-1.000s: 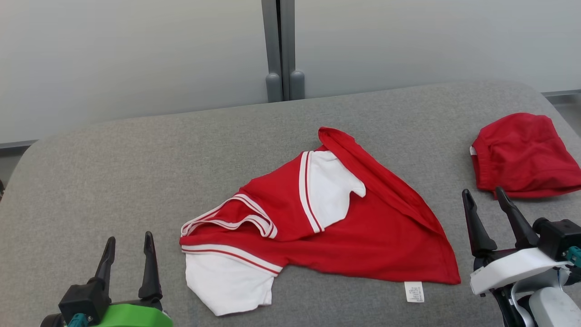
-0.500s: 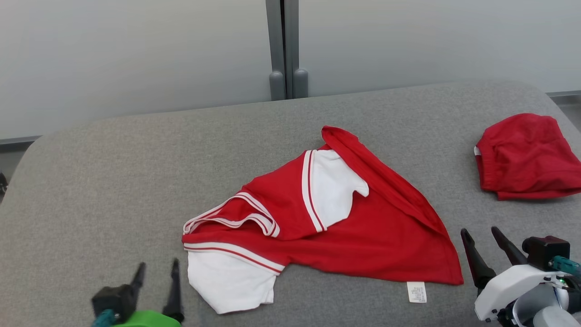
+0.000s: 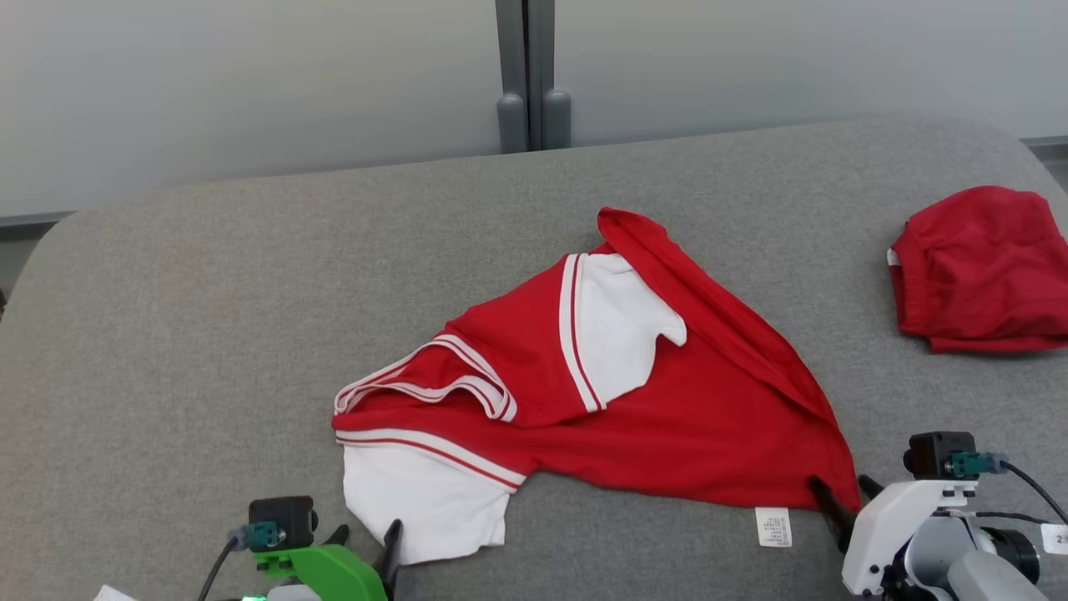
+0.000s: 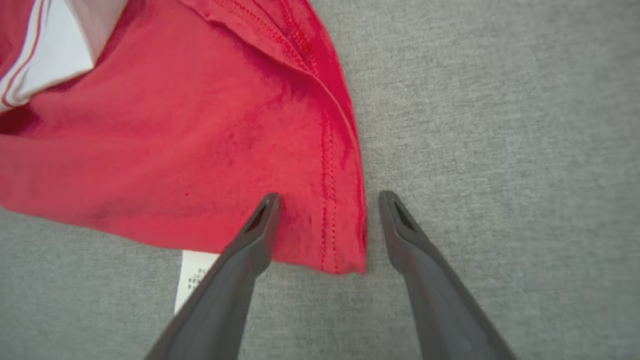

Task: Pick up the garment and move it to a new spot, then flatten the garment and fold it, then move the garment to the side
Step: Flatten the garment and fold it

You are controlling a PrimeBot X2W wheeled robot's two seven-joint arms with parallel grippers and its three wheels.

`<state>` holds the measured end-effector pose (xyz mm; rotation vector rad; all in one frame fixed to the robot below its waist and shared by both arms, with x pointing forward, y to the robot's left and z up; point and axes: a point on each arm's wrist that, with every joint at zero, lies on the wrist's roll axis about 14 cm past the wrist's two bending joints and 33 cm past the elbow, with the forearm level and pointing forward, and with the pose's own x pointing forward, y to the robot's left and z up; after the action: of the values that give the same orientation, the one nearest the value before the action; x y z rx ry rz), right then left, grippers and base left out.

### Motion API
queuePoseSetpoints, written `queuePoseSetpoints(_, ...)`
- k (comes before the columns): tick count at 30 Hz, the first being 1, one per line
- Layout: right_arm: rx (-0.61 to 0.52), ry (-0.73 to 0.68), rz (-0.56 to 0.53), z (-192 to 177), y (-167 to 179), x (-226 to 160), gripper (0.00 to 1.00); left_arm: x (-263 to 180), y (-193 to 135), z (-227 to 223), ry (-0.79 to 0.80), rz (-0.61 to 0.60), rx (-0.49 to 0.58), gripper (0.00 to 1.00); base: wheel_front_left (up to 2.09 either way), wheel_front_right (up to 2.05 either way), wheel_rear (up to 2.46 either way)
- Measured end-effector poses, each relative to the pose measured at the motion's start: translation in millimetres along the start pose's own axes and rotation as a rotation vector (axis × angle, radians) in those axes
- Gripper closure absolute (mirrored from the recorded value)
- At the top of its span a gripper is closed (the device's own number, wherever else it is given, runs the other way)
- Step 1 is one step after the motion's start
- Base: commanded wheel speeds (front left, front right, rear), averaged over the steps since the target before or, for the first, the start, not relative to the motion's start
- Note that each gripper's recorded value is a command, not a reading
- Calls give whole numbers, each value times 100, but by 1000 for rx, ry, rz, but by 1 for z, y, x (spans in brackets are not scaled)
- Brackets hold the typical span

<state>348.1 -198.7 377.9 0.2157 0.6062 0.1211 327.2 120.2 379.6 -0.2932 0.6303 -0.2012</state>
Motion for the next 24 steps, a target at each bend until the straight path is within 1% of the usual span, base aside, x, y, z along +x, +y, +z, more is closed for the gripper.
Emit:
queuePoseSetpoints(5, 14, 67, 16, -9, 6, 10, 0, 12, 2, -19, 126, 7, -4, 0, 0, 0, 0)
queuePoseSetpoints(6, 14, 79, 22, -11, 8, 12, 11, 15, 2, -19, 133, 5, 0, 0, 0, 0, 0)
queuePoseSetpoints(7, 16, 88, 26, -12, 10, 12, 43, 16, 1, -18, 133, 1, -2, 0, 0, 0, 0)
queuePoseSetpoints(8, 17, 91, 31, -13, 11, 13, 61, 18, -1, -18, 134, -4, -8, 5, 0, 0, 0)
queuePoseSetpoints(9, 19, 92, 37, -13, 13, 13, 100, 19, -2, -17, 133, -10, -12, 39, 0, 0, 0)
queuePoseSetpoints(10, 23, 90, 43, -12, 14, 13, 100, 20, -4, -14, 119, -15, -16, 87, 0, 0, 0)
queuePoseSetpoints(11, 27, 83, 48, -11, 16, 13, 100, 21, -5, -12, 108, -18, -18, 100, 0, 0, 0)
queuePoseSetpoints(15, 62, -7, 73, 4, 23, 13, 100, 20, -11, 3, 38, -39, -20, 100, 0, 0, 0)
queuePoseSetpoints(20, 177, -173, 139, 45, 37, 8, 100, 11, -5, 40, -94, -45, 0, 100, 0, 0, 0)
queuePoseSetpoints(24, 262, -268, 201, 76, 45, 3, 100, 6, -5, 69, -164, -62, 39, 100, 0, 0, 0)
